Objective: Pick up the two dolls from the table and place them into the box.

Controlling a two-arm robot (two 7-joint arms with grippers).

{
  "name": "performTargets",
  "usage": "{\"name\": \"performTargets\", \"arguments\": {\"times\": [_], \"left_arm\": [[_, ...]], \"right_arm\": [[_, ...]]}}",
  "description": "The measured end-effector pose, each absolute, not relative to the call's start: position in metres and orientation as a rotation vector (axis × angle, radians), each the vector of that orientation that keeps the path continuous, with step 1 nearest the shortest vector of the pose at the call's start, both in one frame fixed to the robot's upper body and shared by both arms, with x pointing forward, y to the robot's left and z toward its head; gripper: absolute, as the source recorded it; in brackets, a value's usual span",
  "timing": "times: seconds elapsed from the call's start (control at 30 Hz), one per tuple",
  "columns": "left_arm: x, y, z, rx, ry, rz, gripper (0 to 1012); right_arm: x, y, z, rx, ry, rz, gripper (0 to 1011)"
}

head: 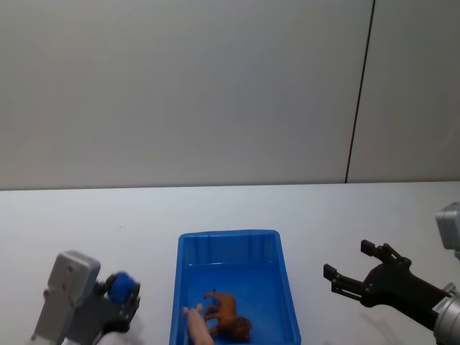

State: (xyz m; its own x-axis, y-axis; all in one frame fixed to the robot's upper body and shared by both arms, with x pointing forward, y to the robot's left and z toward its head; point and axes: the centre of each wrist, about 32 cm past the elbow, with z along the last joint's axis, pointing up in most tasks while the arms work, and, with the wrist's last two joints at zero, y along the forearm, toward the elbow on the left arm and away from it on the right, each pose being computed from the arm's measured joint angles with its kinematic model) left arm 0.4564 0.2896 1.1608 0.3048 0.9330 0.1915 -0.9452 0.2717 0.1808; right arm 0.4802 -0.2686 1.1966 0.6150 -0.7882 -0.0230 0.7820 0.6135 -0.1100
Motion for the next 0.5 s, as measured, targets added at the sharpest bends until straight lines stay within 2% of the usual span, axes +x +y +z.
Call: {"name": "performTargets", "arguments": {"times": [0.37,0.43,0.5], "left_arm": [[0.487,0.264,1.191,0.219,-0.189,1.177,364],[0.492,0.260,1.194,0.215,-0.200,1.161,390],[0.499,0.252,1.197,0.208,-0.217,1.133,477]], "right_arm": [[0.480,-0.269,1.197,-0.092,0.071,-0.906,1001],[0.480,-0.269,1.197,-0.092,0.071,-0.906,1001],[0.480,-0.269,1.197,-0.092,0.071,-0.906,1001]]}}
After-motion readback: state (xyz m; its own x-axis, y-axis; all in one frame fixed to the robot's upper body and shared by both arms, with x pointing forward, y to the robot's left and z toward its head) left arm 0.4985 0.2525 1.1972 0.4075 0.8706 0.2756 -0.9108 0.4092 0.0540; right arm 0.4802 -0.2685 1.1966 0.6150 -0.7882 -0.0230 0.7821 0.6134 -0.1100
